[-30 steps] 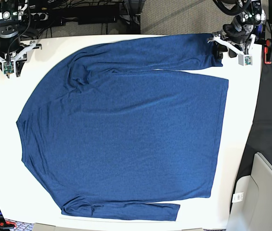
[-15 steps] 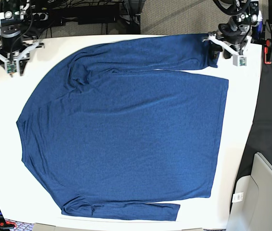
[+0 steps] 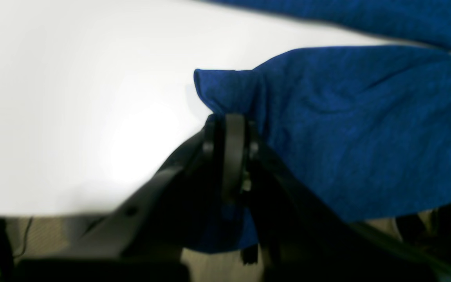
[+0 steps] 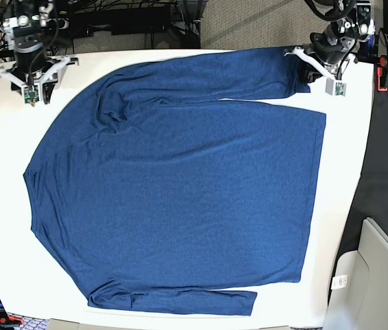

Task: Fold the T-shirt properly
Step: 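Close both grippers on the shirt's shoulder corners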

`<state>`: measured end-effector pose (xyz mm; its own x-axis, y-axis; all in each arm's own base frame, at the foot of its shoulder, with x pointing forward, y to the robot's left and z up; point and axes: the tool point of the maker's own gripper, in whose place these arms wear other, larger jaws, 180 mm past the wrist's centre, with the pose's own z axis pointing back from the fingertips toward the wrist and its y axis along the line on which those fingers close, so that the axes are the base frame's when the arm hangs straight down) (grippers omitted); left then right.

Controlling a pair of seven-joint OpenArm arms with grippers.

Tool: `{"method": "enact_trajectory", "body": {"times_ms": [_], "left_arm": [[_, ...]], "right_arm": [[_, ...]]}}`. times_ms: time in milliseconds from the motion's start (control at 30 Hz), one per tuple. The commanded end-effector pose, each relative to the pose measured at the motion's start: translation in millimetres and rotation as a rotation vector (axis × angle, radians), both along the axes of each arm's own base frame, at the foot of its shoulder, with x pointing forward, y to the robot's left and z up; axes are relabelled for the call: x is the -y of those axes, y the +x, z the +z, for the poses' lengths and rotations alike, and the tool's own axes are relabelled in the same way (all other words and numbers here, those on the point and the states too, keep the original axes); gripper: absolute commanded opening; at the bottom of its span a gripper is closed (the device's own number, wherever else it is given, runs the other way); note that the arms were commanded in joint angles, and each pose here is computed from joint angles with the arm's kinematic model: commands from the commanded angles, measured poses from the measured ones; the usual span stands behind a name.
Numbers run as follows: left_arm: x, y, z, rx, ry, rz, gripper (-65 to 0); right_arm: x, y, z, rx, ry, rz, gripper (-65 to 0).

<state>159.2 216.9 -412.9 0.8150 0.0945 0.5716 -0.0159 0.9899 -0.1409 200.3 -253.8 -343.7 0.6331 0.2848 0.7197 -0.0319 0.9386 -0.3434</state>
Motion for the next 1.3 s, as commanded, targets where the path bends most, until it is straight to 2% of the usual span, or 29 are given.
{"method": "enact_trajectory", "body": {"times_ms": [0, 67, 167, 333, 433, 567, 633, 767, 900, 1133, 1200, 1267], "left_arm": [[-5, 1, 7, 0.009, 0.021, -0.002, -65.0], [-6, 4, 12, 0.024, 0.027, -0.001, -65.0], [-5, 4, 13, 0.026, 0.025, -0.005, -65.0], [-4, 4, 12, 0.025, 0.023, -0.006, -65.0], [-4, 4, 12, 0.025, 0.023, -0.006, -65.0], [-4, 5, 13, 0.028, 0.023, -0.006, -65.0], [-3, 5, 13, 0.028, 0.022, -0.007, -65.0], [-4, 5, 12, 0.026, 0.022, -0.006, -65.0], [-4, 4, 12, 0.025, 0.022, -0.006, -65.0], [-4, 4, 11, 0.024, 0.022, -0.005, -65.0], [-4, 4, 11, 0.024, 0.022, -0.005, -65.0], [-4, 4, 11, 0.024, 0.022, -0.005, -65.0]], "right_arm": [[-4, 7, 9, 0.031, 0.004, 0.022, -47.0], [-26, 10, 4, 0.014, 0.114, 0.056, -47.0], [-40, 12, 4, -0.001, 0.286, 0.053, -47.0], [-31, 16, 9, 0.001, 0.468, -0.058, -47.0], [-24, 10, 8, -0.003, 0.503, -0.108, -45.7], [-26, 6, 5, -0.017, 0.519, -0.117, -33.3], [-26, 5, 1, -0.023, 0.527, -0.122, -30.1], [-32, 10, -4, -0.014, 0.566, -0.141, -30.1], [-35, 11, -28, -0.053, 0.625, -0.185, -30.2], [-48, 23, -45, -0.067, 0.698, -0.207, -30.3], [-49, 25, -50, -0.074, 0.711, -0.213, -31.9], [-55, 28, -56, -0.081, 0.742, -0.226, -37.2]]}}
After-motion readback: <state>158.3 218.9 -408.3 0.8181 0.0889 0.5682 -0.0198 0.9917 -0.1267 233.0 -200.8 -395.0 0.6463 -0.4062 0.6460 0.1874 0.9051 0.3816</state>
